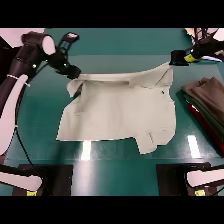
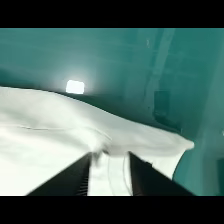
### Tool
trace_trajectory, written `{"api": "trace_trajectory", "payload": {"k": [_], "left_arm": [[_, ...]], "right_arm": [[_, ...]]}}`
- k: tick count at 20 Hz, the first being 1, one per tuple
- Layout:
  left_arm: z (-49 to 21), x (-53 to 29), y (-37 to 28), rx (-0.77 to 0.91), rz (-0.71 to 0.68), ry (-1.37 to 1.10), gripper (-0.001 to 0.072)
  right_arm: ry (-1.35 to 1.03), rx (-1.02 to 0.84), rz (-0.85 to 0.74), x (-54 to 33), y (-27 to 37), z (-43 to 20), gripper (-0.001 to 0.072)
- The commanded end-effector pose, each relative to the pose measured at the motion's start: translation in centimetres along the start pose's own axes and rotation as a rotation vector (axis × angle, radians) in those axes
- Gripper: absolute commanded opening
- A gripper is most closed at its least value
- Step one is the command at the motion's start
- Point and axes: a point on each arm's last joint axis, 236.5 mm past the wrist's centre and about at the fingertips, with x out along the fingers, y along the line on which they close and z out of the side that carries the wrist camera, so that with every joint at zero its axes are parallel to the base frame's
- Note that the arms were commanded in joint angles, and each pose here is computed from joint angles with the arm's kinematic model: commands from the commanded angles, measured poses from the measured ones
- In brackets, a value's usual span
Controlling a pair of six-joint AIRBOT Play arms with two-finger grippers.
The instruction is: Fold the shirts.
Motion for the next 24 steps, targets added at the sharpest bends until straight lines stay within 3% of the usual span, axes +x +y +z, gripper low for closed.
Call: {"api": "trace_trajectory", "payload": {"k": [1, 4, 9, 19, 24], "left_arm": [[-1.7, 0.0, 4.2, -0.131, -0.019, 0.054, 0.0503], [-3.7, -1.3, 6.9, -0.221, -0.038, 0.1, 0.0503], [-7.7, -3.7, 7.4, -0.373, -0.223, 0.112, 0.0503], [-27.8, 0.2, 0.8, -0.596, -0.375, 0.326, 0.0503], [-32.0, 2.1, -2.4, -0.66, -0.451, 0.412, 0.0503]], "right_arm": [[-0.008, -0.016, 0.0, 0.7, 0.2, 1.5, 0.0329], [-0.016, -0.032, 0.003, -1.7, 0.8, 1.7, 0.0327], [-0.011, -0.052, 0.005, -5.2, 1.7, -0.2, 0.0327], [0.009, -0.04, 0.018, -5.9, 2.2, -5.4, 0.0326], [-0.04, -0.022, 0.077, -6.4, 3.7, -5.3, 0.0326]]}}
